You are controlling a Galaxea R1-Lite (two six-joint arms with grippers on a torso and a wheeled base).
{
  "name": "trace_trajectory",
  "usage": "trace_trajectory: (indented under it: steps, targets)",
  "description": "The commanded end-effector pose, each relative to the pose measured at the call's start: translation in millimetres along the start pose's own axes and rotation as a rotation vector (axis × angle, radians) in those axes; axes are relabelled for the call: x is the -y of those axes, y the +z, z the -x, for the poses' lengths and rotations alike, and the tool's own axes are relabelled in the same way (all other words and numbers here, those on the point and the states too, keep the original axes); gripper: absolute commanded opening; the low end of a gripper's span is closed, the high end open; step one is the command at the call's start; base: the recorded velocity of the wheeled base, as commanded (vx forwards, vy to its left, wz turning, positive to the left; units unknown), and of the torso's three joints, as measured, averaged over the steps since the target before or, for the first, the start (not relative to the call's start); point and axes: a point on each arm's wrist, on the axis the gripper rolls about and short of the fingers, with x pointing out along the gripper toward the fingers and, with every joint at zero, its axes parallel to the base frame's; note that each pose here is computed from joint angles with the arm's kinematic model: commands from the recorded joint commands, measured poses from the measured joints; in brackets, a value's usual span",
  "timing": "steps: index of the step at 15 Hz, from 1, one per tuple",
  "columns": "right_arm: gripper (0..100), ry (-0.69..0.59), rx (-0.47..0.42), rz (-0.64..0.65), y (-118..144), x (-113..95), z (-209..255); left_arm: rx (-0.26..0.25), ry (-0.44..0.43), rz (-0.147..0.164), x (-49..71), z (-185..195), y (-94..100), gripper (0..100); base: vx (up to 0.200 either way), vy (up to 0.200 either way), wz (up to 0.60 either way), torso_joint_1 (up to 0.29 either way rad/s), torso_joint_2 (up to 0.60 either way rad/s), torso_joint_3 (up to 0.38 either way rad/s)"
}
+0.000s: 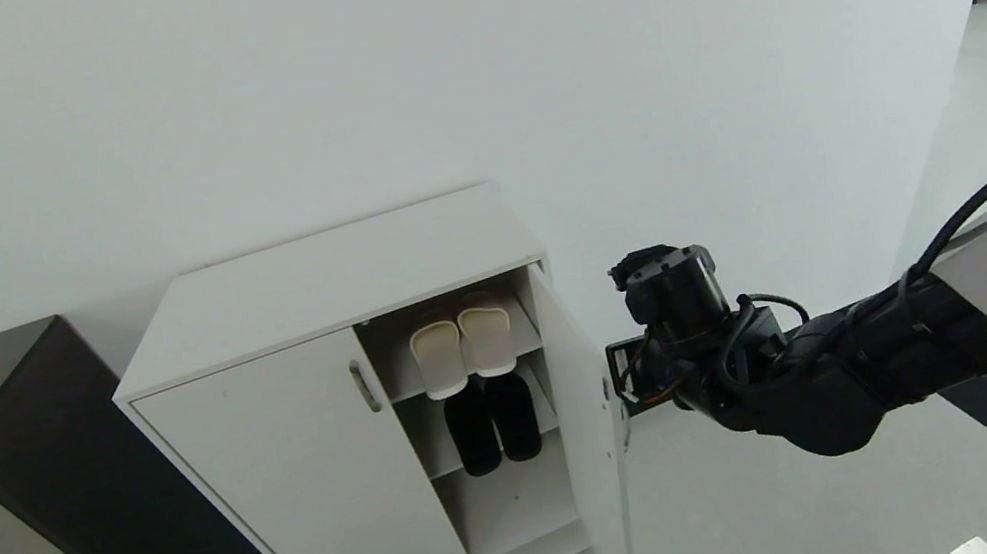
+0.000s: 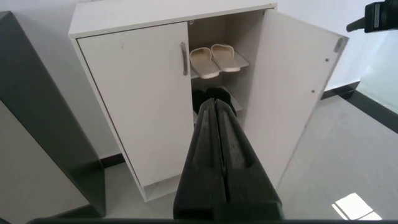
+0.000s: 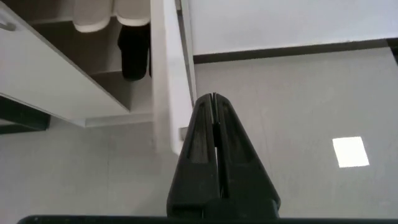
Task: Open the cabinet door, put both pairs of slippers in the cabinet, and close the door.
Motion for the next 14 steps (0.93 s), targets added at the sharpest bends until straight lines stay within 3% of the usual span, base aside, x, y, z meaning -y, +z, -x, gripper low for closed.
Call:
trace_trajectory:
  steps: [1,9,14]
  targets:
    - [0,0.020,0.021,-0.002,7.0,-2.7,15.5,0.000,0.000,0.000,0.0,0.0,0.0,0,0.000,0.000,0.00,0.000,0.00,0.000]
    - [0,0.088,0.032,0.043,-1.5,-9.1,31.4,0.000,0.000,0.002,0.0,0.0,0.0,0,0.000,0.000,0.00,0.000,0.00,0.000]
    - [0,0.095,0.031,0.049,-3.1,-10.9,32.6,0.000,0.000,0.002,0.0,0.0,0.0,0,0.000,0.000,0.60,0.002,0.00,0.004]
